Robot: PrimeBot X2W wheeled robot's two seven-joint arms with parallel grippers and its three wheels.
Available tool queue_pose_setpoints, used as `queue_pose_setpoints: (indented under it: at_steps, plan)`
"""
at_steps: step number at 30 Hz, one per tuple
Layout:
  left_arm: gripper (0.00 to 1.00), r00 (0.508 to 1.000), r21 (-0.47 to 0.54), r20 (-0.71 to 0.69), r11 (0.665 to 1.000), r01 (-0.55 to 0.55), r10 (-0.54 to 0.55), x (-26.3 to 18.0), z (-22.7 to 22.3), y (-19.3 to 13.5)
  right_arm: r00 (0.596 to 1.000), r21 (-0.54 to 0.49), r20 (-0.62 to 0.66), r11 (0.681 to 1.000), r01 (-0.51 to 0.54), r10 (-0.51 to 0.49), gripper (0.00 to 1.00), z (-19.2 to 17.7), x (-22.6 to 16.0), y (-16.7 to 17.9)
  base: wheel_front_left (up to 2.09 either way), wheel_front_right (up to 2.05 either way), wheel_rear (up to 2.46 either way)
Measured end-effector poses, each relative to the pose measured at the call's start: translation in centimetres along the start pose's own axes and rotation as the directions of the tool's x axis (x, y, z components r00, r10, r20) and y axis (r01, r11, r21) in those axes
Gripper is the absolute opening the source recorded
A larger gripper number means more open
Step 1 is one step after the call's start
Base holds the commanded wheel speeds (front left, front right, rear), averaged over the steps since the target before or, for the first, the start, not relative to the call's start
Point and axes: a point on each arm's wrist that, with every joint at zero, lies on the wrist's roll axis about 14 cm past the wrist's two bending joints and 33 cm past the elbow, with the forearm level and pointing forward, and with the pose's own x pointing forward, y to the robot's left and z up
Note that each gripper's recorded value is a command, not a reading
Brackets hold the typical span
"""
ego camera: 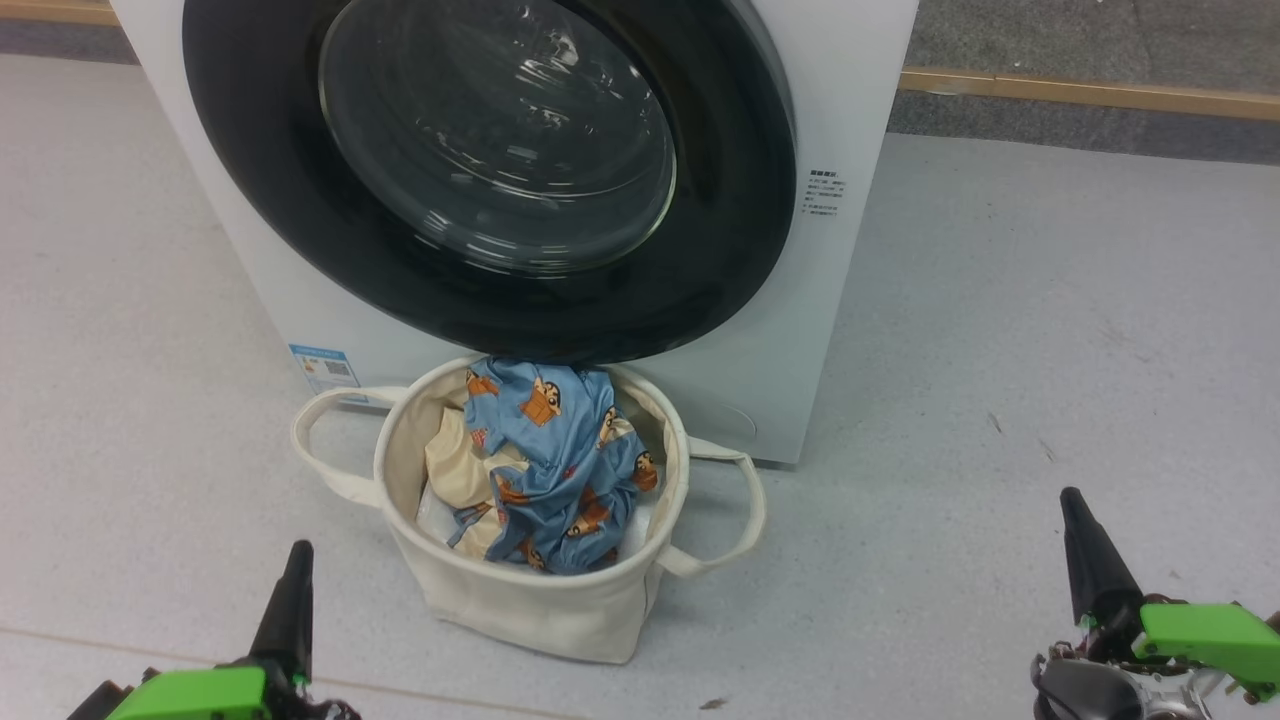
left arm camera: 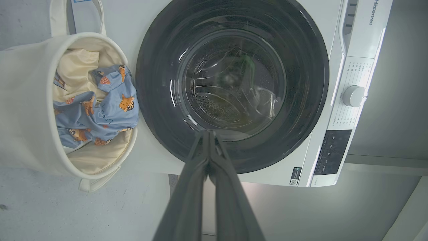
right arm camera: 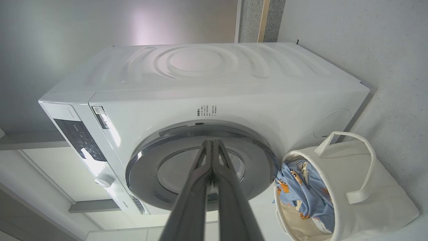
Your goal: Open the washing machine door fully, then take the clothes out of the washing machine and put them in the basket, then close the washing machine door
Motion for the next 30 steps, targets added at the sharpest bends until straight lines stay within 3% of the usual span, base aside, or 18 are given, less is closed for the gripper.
queue_pose_setpoints:
  at_steps: [30]
  plan:
    - [0.0, 1.0, 0.0, 0.0, 1.0, 0.0, 0.0, 0.0, 0.0, 0.0, 1.0, 0.0, 0.0, 1.0, 0.0, 0.0, 0.0, 0.0, 0.0, 0.0, 0.0, 0.0, 0.0]
